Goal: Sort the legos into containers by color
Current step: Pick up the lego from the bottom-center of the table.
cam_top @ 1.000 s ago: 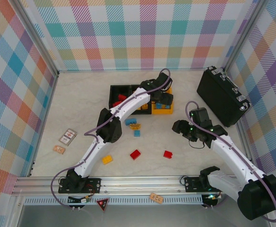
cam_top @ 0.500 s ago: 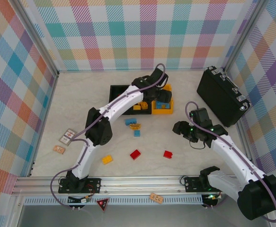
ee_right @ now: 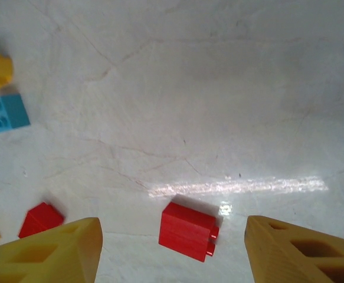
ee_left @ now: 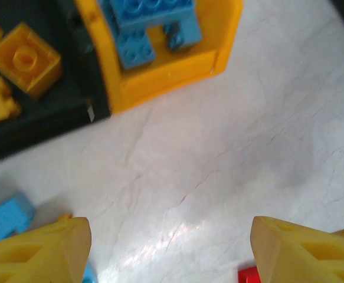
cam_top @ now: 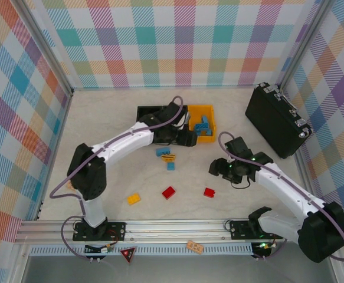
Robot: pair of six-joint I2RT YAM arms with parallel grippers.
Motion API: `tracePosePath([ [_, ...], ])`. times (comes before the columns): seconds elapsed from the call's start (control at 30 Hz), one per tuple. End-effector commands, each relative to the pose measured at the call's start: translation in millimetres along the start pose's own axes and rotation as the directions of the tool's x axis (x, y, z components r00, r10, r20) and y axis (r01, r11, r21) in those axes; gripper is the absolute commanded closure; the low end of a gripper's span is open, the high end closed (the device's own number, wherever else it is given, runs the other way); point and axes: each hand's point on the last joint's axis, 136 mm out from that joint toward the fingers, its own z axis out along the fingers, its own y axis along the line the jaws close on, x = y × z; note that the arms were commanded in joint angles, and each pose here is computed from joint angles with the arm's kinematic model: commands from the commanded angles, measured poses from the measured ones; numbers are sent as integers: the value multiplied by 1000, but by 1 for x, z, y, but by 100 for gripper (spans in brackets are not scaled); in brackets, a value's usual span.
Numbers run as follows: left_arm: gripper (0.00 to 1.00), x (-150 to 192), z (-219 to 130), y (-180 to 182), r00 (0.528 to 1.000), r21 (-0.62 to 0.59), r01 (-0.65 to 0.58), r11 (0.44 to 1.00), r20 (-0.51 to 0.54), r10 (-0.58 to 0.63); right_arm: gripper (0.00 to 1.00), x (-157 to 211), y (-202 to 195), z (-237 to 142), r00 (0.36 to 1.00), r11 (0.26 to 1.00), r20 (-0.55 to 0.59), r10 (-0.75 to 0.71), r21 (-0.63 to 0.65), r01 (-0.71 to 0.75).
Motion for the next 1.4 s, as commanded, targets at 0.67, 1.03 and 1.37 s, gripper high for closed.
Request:
tracePosePath([
  [0.67,30,109,-8,34,979,46,141,989,-156,-132,33,53,-8,52,975,981,-220,30,193,13],
  [1.03,31,119,-5,40,975,21,154,988,-164,-148,54,55,-4,65,964,976,-264,9,212,49],
  [1.37,31,112,-13,50,973,-22,204,979,-108,-205,65,22,26,45,985,983,-152,-76,154,100],
])
